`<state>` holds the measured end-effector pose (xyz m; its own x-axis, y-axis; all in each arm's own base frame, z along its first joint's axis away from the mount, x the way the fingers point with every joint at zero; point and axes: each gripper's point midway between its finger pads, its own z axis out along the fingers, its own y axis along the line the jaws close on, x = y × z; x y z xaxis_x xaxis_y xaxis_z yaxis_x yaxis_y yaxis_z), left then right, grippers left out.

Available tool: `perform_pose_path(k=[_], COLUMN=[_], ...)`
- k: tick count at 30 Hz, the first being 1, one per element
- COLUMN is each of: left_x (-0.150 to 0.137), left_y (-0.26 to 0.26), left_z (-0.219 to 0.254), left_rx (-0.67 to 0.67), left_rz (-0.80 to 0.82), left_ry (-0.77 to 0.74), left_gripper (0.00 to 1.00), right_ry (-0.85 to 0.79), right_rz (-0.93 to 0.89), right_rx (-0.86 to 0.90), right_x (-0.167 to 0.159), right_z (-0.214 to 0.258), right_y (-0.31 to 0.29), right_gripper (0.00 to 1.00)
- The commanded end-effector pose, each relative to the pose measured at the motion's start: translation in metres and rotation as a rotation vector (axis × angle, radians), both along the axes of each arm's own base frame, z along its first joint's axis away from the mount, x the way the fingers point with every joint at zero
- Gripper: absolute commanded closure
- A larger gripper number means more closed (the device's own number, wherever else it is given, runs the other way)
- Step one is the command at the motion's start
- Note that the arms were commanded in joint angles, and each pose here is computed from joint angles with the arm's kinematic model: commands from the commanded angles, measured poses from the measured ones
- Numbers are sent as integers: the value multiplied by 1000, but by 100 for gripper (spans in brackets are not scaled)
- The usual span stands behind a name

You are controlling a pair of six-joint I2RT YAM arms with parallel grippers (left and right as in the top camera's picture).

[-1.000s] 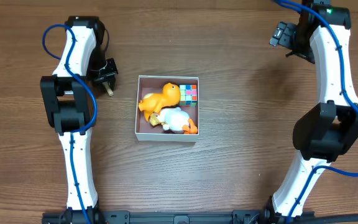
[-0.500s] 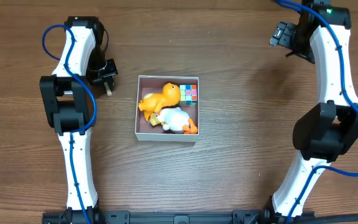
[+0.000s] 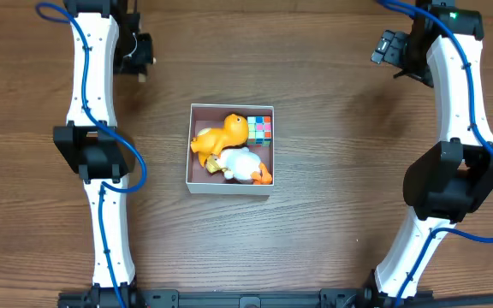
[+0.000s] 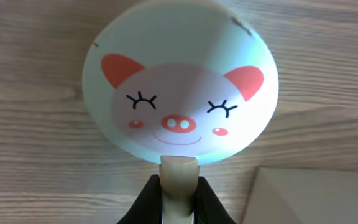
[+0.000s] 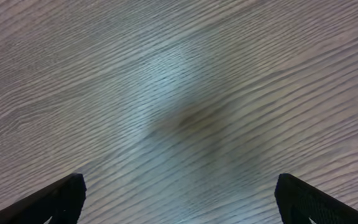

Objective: Pack container
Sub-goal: 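Carry the rattle over the box and lower it inside with the left gripper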

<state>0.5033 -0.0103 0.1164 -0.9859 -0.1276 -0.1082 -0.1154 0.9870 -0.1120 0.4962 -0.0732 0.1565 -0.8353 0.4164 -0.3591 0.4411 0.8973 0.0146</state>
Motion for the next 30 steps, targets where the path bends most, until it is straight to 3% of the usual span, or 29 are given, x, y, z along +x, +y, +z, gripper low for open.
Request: perform_pose_path(k=[1, 6, 14, 17, 21, 24, 27, 30], left_x=[8, -12, -82, -92, -82, -88, -108, -142], left_y=[-48, -132, -277, -291, -275, -273, -259, -236], left_z=[51, 91, 99, 99, 97, 112, 127, 109], left_rx=[-98, -185, -171, -145, -18, -38, -31, 3], left_rz=[-166, -435, -863, -895, -784, -751, -745, -736], left_ry=[-163, -260, -285, -286, -292, -306, -271, -113], left_gripper=[89, 87, 87, 88, 92, 89, 85, 87], right_ry=[-14, -14, -14, -14, -14, -14, -14, -14], right_rz=[0, 1, 0, 1, 0, 0, 0, 1], right_rx=[-1, -1, -1, -1, -1, -1, -1, -1], right_x=[0, 0, 0, 0, 0, 0, 0, 0], right_z=[5, 5, 5, 5, 5, 5, 5, 5], right_y=[1, 1, 1, 1, 1, 1, 1, 1], right_gripper=[0, 0, 0, 0, 0, 0, 0, 0])
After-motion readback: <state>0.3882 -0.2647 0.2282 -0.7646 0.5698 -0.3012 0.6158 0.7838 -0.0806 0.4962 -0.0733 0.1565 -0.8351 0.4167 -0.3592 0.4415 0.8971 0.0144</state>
